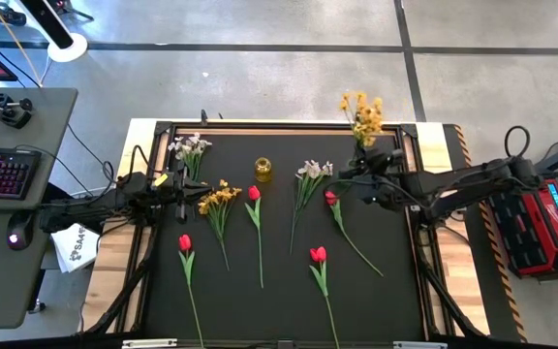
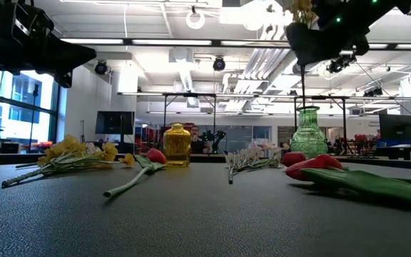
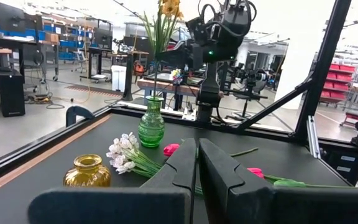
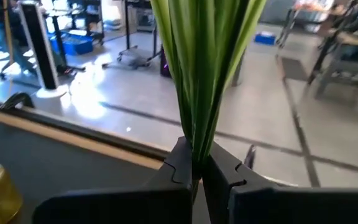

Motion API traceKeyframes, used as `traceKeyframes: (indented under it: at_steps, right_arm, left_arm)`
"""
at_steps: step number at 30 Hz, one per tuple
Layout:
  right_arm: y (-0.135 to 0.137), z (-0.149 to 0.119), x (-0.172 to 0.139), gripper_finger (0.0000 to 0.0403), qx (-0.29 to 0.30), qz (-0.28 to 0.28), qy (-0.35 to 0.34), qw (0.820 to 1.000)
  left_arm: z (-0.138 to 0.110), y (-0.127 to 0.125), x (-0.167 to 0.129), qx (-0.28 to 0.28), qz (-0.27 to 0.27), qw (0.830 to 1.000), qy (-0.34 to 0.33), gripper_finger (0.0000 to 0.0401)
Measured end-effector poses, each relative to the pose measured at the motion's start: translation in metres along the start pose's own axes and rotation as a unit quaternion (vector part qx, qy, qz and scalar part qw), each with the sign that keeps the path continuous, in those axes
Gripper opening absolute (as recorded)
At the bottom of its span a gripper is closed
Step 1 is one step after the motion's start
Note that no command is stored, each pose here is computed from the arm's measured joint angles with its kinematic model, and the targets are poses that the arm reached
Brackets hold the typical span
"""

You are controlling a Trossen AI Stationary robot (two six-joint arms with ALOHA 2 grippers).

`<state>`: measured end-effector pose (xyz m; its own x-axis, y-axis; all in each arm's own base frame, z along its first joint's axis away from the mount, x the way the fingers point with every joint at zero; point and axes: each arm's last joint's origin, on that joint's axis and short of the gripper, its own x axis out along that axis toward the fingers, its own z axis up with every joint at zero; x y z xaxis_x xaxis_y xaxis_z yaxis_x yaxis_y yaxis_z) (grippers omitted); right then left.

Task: Sort flowers into vase by color
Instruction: Put the yellow flowers into the green vase

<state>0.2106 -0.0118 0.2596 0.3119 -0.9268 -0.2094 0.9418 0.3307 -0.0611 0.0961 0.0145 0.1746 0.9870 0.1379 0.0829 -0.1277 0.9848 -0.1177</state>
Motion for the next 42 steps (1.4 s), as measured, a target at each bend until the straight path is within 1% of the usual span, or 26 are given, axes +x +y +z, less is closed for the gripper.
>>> traceKeyframes:
  at_steps: [4, 7, 10, 13, 20, 25, 31, 36, 42]
  right_arm:
    - [-0.001, -0.002, 0.007, 0.0000, 0.005, 0.018, 0.029, 0.999]
    - [-0.002, -0.004, 0.013, 0.0004, 0.020, 0.014, 0.041, 0.999]
    - [-0.001, -0.007, 0.018, 0.0017, 0.016, 0.008, 0.049, 0.999]
    - [0.002, -0.012, 0.024, 0.0041, 0.009, 0.011, 0.067, 0.998]
    - [0.004, -0.019, 0.033, 0.0117, 0.002, 0.012, 0.096, 0.995]
    - [0.004, -0.019, 0.033, 0.0150, -0.002, 0.021, 0.102, 0.995]
    - [-0.001, -0.014, 0.028, 0.0161, 0.008, 0.043, 0.115, 0.992]
    - [-0.012, -0.006, 0.021, 0.0160, 0.034, 0.071, 0.130, 0.988]
    - [-0.019, 0.001, 0.008, 0.0160, 0.059, 0.134, 0.152, 0.978]
  left_arm:
    - [0.000, 0.000, 0.000, 0.000, 0.000, 1.000, 0.000, 0.0008]
    - [0.000, 0.000, 0.000, -0.001, 0.000, 1.000, 0.000, 0.0008]
    - [0.000, 0.000, 0.000, 0.000, 0.000, 1.000, 0.000, 0.0008]
    - [0.000, 0.000, 0.000, -0.001, 0.000, 1.000, 0.001, 0.0008]
    - [0.000, 0.000, 0.000, -0.005, -0.001, 1.000, 0.002, 0.0008]
    - [0.000, 0.000, 0.000, -0.005, -0.001, 1.000, 0.001, 0.0008]
    - [0.000, 0.000, 0.000, -0.015, -0.002, 1.000, 0.002, 0.0008]
    - [0.000, 0.000, 0.000, -0.018, -0.002, 1.000, 0.002, 0.0008]
    - [0.000, 0.000, 0.000, -0.018, -0.002, 1.000, 0.001, 0.0008]
